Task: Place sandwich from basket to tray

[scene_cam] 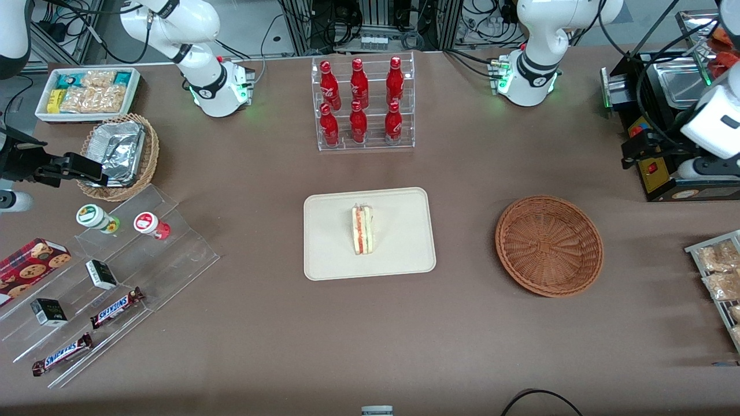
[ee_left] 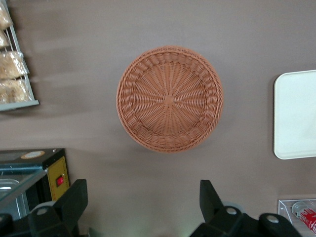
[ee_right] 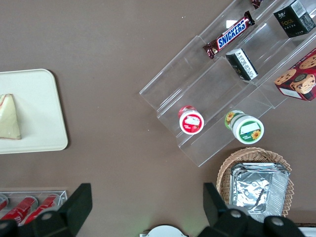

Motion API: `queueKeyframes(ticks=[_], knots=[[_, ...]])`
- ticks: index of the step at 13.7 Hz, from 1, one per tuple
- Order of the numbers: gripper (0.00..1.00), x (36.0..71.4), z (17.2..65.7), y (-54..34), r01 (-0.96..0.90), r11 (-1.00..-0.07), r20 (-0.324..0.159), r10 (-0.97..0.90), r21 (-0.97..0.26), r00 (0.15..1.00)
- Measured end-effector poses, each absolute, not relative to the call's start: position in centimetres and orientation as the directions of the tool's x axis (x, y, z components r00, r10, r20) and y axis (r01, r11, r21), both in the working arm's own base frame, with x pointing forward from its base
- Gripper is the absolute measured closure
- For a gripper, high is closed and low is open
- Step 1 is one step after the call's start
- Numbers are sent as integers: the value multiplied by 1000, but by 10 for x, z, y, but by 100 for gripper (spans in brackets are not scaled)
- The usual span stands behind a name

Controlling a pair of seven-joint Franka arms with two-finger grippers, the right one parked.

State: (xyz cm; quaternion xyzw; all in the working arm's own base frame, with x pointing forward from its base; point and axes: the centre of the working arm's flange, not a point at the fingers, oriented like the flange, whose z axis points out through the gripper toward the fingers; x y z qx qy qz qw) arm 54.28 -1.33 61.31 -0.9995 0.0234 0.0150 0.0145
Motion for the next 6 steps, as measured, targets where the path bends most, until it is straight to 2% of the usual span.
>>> queueKeyframes(ticks=[6], knots=[[0,552,616,-8,-37,-999,-24,-36,-29,999]])
